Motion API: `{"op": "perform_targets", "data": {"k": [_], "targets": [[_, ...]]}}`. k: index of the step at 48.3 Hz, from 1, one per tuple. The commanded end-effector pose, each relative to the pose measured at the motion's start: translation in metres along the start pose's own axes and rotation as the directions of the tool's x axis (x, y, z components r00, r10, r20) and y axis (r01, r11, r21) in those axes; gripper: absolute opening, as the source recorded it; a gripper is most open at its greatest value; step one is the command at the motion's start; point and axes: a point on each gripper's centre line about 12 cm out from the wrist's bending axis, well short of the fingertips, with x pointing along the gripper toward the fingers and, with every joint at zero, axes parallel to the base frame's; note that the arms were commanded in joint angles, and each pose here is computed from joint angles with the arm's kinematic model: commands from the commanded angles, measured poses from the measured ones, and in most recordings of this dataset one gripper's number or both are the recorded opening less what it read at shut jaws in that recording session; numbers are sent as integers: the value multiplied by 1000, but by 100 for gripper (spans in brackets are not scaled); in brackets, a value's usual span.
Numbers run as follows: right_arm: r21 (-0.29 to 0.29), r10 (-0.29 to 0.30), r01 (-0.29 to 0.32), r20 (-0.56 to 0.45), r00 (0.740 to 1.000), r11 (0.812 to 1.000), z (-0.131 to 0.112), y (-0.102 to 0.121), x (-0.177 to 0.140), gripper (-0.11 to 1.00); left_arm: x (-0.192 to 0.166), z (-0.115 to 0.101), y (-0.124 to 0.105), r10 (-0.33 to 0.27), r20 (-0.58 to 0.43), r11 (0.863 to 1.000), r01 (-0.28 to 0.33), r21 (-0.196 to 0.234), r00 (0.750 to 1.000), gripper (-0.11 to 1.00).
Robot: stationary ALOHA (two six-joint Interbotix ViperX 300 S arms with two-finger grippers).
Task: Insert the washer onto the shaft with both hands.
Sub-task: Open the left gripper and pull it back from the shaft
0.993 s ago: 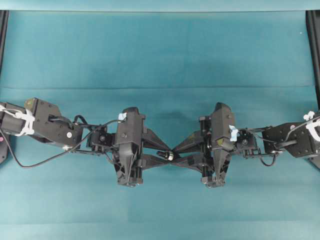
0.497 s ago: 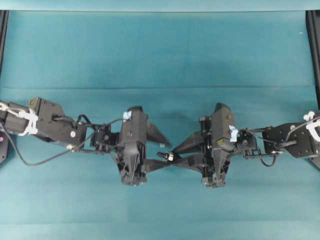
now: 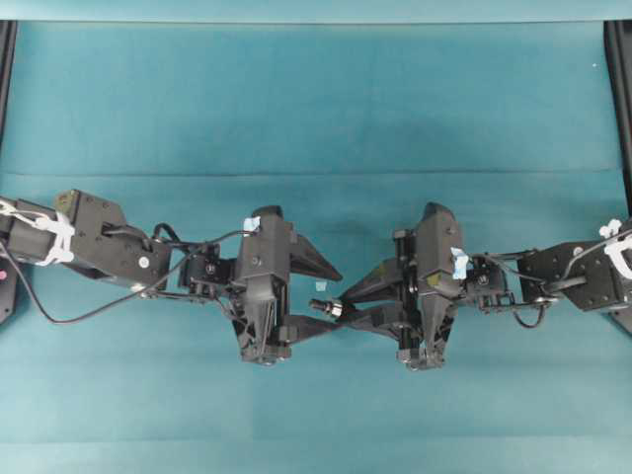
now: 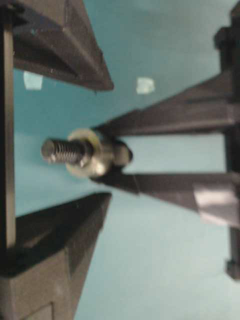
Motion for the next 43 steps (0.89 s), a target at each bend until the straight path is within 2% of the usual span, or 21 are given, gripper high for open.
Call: {"op": "perform_targets", "data": {"k": [1,16,26,31,38,43], "targets": [[-1,11,-11,35,999,1000,12,3,1,0,-8,13,-2,-4,16,1000,4,4,1000,87],[-1,11,-11,30,999,1000,11,4,0,0,-47,13,-3,10,-76,1000,-9,14,997,87],[-1,9,-9,21,1000,1000,10,3,0,0,-74,11,-2,13,-93,1000,-11,18,996,87],[-3,9,-9,18,1000,1000,9,3,-1,0,-85,9,-2,13,-94,999,-9,36,995,87],[-3,11,-11,19,1000,1000,9,4,-1,0,-97,8,-2,13,-93,996,-5,88,996,87],[-2,11,-11,19,1000,1000,9,4,-1,0,-101,4,-2,15,-105,995,-4,100,994,86]]}}
